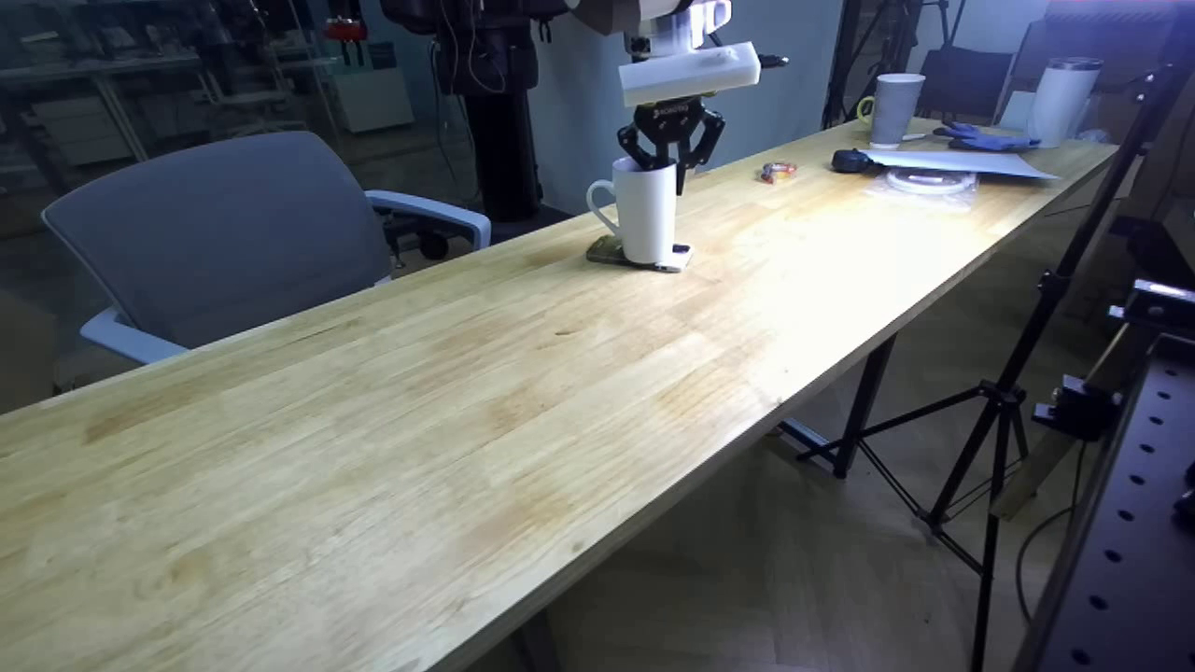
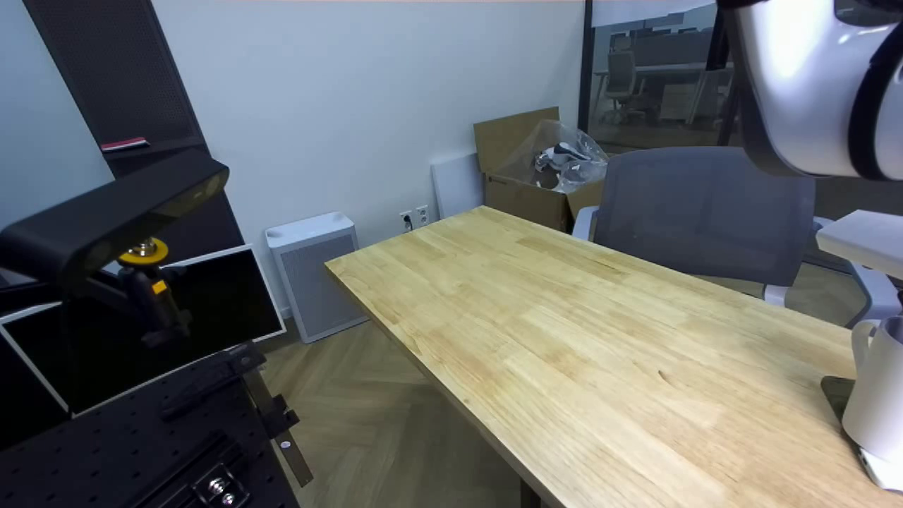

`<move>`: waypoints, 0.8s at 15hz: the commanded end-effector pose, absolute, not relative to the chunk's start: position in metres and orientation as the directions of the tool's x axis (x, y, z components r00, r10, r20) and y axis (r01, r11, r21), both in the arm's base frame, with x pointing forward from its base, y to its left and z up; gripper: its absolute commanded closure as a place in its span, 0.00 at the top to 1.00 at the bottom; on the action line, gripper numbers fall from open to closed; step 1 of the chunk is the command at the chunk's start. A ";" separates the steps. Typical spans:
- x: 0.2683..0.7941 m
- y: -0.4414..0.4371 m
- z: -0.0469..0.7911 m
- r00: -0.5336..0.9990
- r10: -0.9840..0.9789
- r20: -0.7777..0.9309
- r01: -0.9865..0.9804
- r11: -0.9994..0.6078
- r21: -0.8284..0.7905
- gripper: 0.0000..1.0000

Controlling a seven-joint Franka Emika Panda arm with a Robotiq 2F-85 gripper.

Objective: Pick up the cup and put it on the right side of the table

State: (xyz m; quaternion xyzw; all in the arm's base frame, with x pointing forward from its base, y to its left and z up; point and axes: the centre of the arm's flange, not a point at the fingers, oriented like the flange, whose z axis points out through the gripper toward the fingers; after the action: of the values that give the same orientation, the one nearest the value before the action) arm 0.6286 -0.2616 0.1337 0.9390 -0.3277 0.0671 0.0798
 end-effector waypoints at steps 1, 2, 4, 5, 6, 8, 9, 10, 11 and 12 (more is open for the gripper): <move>0.638 -0.265 0.140 0.770 -0.606 0.202 -0.631 -0.769 0.099 0.37; 0.638 -0.265 0.140 0.771 -0.604 0.202 -0.630 -0.770 0.100 0.38; 0.641 -0.265 0.143 0.771 -0.602 0.207 -0.629 -0.771 0.100 0.51; 0.642 -0.264 0.145 0.771 -0.601 0.210 -0.629 -0.771 0.099 0.56; 0.643 -0.264 0.146 0.771 -0.600 0.212 -0.628 -0.772 0.099 0.64; 0.646 -0.263 0.148 0.772 -0.598 0.215 -0.627 -0.773 0.099 0.77; 0.648 -0.262 0.149 0.773 -0.598 0.214 -0.626 -0.773 0.101 0.84; 0.649 -0.262 0.150 0.773 -0.598 0.211 -0.626 -0.773 0.102 0.90; 0.651 -0.261 0.152 0.772 -0.600 0.209 -0.627 -0.772 0.105 0.96; 0.653 -0.260 0.155 0.773 -0.600 0.203 -0.627 -0.771 0.108 0.99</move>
State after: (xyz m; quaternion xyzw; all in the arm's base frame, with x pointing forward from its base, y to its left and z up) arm 0.6408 -0.2611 0.1461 0.9391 -0.3238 0.0823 0.0802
